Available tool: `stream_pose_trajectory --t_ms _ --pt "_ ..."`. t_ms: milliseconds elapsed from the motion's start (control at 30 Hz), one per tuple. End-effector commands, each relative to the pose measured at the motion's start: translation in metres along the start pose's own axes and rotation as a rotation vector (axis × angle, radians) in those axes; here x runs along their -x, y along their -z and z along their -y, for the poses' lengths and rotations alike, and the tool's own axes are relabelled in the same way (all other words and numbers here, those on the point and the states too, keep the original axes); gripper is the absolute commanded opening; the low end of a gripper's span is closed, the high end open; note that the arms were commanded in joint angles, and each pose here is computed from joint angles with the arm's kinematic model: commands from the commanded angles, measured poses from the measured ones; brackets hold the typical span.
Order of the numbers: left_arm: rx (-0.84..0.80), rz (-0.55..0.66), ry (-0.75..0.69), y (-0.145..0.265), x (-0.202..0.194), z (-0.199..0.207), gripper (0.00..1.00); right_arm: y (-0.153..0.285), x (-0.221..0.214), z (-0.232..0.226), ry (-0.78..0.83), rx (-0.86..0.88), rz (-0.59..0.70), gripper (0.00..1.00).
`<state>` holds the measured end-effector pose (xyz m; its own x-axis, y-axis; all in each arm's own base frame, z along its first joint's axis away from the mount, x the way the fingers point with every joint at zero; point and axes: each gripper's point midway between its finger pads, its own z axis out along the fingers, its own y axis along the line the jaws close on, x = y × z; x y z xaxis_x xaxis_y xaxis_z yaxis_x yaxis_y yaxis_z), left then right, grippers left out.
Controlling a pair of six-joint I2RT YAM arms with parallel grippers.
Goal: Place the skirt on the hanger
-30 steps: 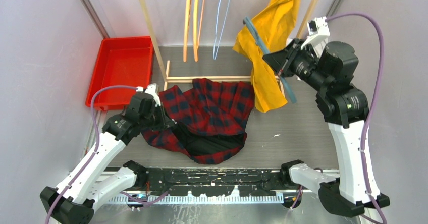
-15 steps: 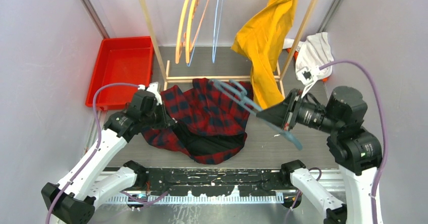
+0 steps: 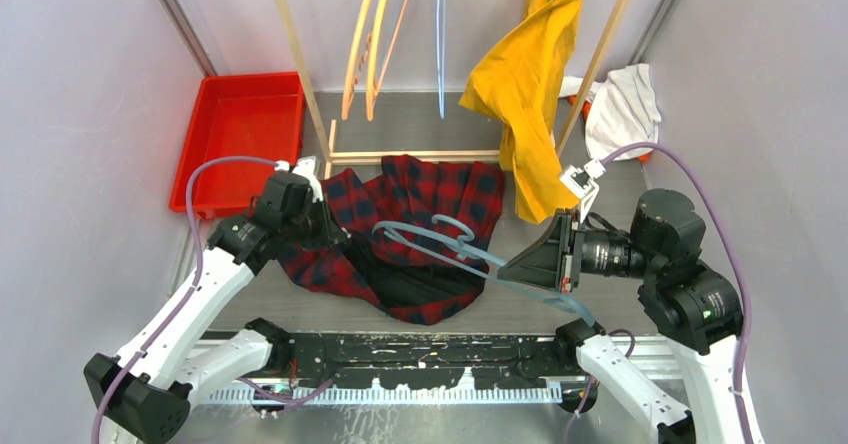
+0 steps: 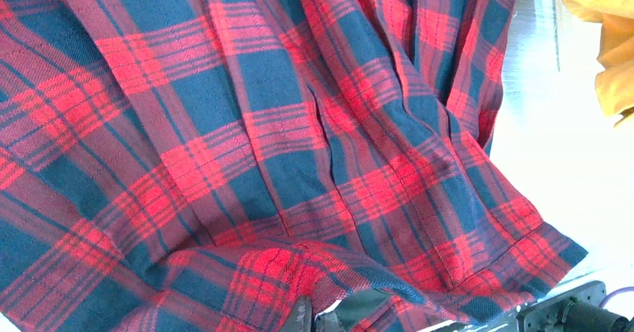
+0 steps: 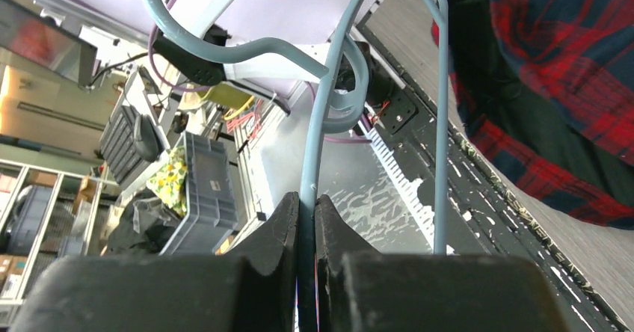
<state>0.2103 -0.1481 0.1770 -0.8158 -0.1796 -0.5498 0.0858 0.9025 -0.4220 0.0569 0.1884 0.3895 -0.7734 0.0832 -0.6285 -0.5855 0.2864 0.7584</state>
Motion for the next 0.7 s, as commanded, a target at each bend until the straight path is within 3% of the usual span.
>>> stream_pose_trajectory --t_ms 0,667 --pt "-0.033 0.084 -0.027 0.01 0.028 0.014 0.0 0.001 -0.006 -0.011 0.036 0.067 -0.031 0.01" --pt "-0.118 0.089 -0.056 0.025 0.053 0.045 0.0 -0.025 -0.029 0.056 -0.068 -0.045 -0.101 0.01"
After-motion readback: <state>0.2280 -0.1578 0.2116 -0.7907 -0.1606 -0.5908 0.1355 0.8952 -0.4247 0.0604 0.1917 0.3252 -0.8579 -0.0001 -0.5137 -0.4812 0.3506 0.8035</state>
